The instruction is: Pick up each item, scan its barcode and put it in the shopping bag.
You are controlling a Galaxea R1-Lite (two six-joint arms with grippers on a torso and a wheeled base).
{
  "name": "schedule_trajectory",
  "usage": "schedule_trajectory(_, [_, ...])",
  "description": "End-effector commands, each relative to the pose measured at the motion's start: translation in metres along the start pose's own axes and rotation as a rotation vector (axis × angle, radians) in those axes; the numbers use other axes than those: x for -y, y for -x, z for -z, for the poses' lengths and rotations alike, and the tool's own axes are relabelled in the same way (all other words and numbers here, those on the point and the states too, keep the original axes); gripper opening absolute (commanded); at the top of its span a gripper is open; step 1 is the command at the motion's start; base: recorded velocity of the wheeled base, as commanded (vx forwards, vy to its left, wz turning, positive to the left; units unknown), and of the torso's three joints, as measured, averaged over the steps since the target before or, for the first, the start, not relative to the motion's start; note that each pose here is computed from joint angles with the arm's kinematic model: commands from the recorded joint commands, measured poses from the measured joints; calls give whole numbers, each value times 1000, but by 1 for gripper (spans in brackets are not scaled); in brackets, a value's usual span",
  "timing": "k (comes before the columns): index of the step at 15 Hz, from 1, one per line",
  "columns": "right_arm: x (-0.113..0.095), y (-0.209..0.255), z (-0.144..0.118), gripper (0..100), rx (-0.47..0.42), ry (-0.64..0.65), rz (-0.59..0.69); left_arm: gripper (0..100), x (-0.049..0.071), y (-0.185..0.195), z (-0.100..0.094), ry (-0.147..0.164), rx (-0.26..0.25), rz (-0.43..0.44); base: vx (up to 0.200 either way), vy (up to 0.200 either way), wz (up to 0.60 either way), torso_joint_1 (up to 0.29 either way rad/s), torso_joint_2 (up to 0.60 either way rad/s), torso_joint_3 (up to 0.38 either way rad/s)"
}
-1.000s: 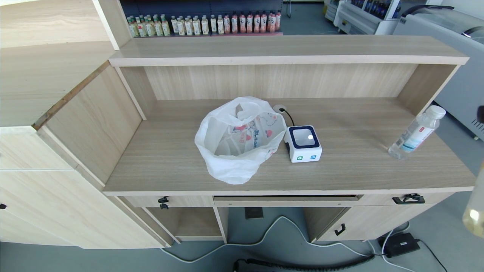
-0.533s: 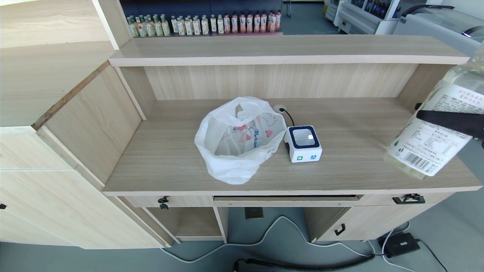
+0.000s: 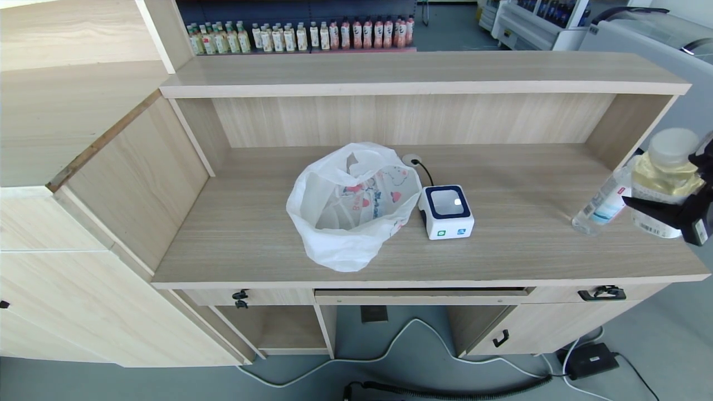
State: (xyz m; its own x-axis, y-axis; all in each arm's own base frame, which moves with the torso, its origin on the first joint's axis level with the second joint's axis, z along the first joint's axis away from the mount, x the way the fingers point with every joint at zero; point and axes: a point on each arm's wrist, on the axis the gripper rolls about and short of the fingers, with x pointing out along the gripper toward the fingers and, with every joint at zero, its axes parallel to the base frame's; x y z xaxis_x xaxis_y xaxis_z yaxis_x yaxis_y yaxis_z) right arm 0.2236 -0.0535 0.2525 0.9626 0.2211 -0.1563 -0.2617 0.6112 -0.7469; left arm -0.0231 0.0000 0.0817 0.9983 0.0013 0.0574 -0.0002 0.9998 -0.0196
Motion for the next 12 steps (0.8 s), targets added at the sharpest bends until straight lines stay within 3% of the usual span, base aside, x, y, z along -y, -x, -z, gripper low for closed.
schedule_trajectory(1, [2, -8, 8, 0, -9, 33, -1, 100, 0, 0, 0, 0, 1, 0, 0, 0, 0, 0, 0, 0])
schedule_trajectory(6, [23, -23, 17, 0, 114, 289, 15, 100, 0, 0, 0, 0, 1, 0, 0, 0, 0, 0, 0, 0])
schedule_trajectory(9, [32, -37, 21, 0, 142, 389, 29, 100, 0, 0, 0, 0, 1, 0, 0, 0, 600, 1, 2, 2])
schedule_trajectory(12, [30, -64, 25, 0, 225, 457, 84, 100, 0, 0, 0, 0, 1, 0, 0, 0, 600, 2, 2, -4])
